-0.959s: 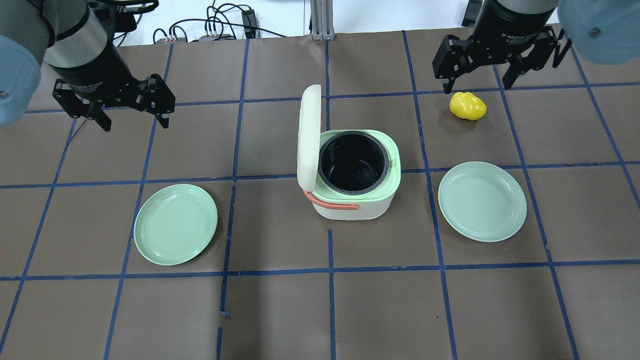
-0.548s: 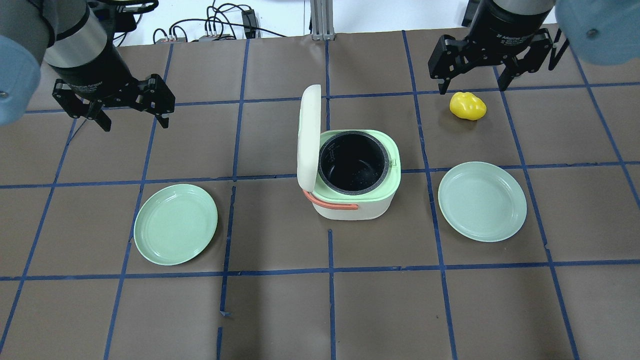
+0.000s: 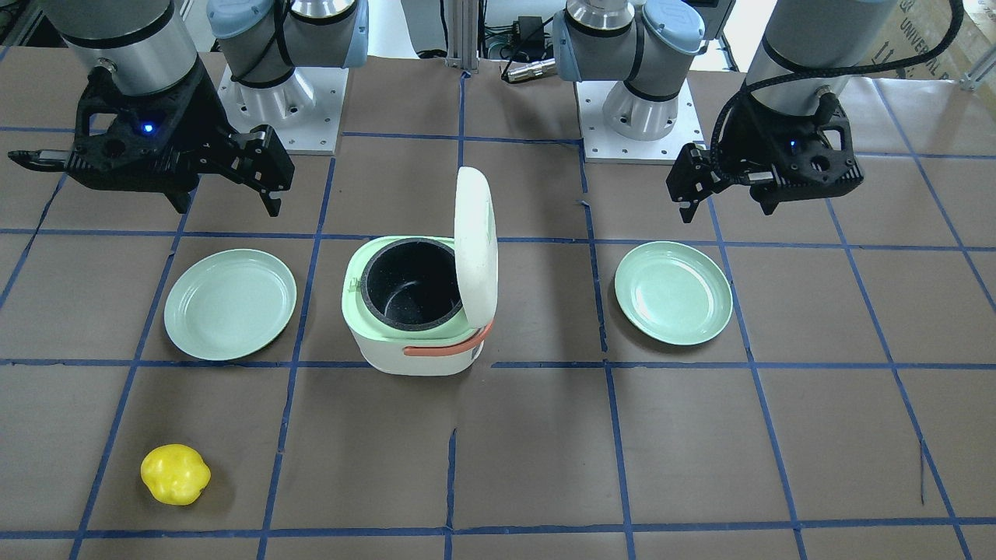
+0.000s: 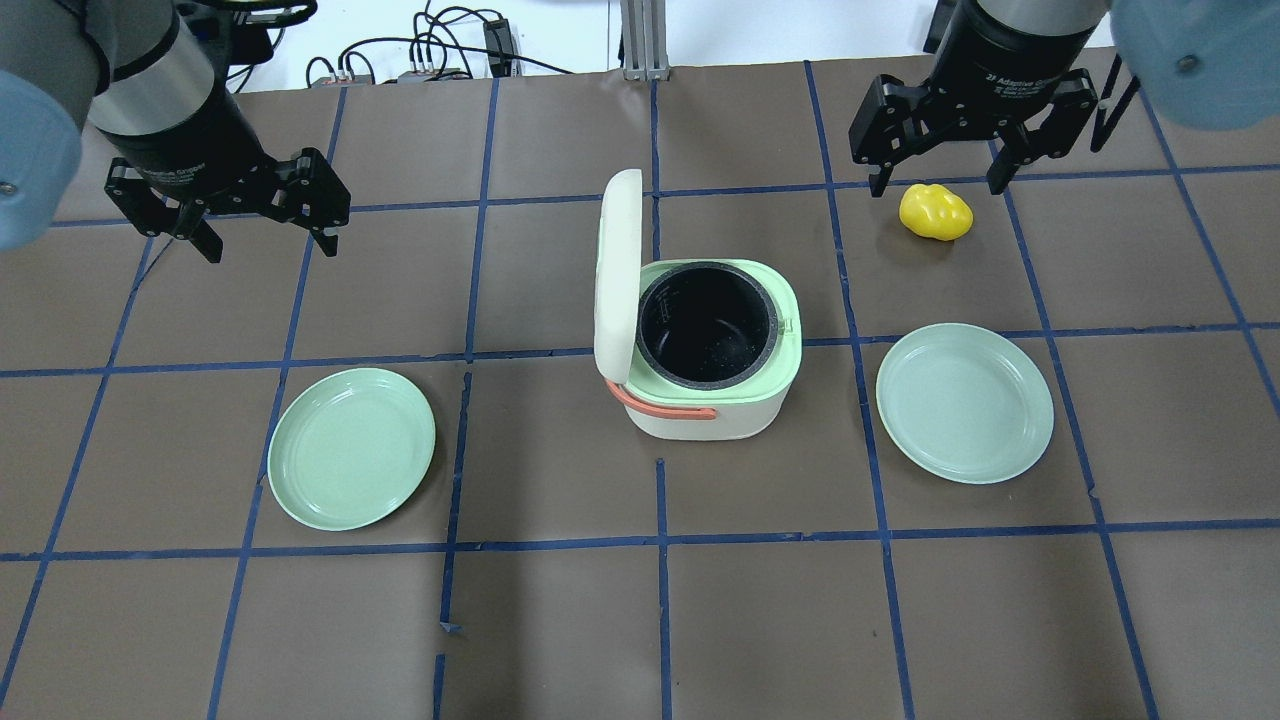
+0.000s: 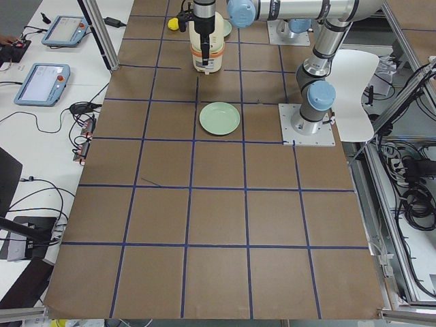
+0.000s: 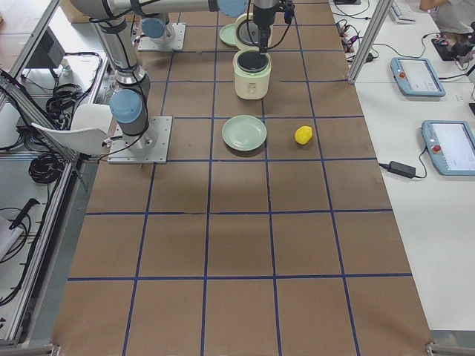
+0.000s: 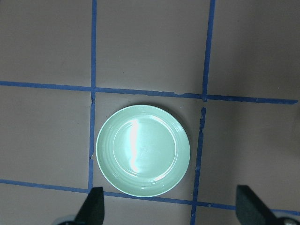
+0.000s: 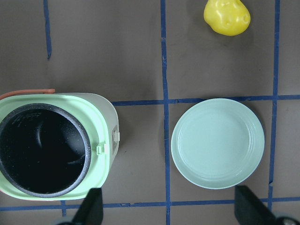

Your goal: Press rice cooker button

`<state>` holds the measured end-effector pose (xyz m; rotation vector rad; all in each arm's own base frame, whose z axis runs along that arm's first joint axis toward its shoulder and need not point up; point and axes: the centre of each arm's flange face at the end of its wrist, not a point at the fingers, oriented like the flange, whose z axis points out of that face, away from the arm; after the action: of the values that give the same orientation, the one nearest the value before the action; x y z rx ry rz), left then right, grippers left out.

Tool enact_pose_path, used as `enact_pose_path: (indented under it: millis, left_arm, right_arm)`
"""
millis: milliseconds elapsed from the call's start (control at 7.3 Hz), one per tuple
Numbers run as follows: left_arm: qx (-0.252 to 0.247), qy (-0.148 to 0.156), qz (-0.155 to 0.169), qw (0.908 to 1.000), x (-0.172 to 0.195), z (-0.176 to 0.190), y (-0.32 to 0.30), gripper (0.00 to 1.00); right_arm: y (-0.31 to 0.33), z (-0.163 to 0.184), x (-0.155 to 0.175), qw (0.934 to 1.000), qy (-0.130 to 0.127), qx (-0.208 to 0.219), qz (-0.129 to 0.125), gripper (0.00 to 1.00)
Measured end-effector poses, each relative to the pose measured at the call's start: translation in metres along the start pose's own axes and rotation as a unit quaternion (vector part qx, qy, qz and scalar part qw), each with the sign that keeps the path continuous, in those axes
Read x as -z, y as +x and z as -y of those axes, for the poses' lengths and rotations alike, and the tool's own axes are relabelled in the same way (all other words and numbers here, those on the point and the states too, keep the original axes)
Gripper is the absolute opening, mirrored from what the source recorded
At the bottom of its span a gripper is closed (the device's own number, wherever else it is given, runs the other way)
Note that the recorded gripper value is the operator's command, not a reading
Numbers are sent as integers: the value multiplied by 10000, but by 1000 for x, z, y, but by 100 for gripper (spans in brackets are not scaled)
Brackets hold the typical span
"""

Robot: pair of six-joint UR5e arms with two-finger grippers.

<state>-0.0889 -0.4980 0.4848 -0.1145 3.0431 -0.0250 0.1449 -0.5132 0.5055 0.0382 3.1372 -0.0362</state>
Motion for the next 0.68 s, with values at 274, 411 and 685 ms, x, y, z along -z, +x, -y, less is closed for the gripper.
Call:
enact_pose_path:
  millis: [274,411,685]
  left_arm:
    - [0,4,0,10000,0,0,0,100]
    - [0,4,0,10000,0,0,0,100]
    - [0,5,0,10000,0,0,0,100]
  right_arm:
    - [0,-4,-1,9999,-124,-47,-6,100]
    - [0,-5,-1,9999,-153,-65,-14,100]
    - [1,-5,0,9998,-157,-71,-34,100]
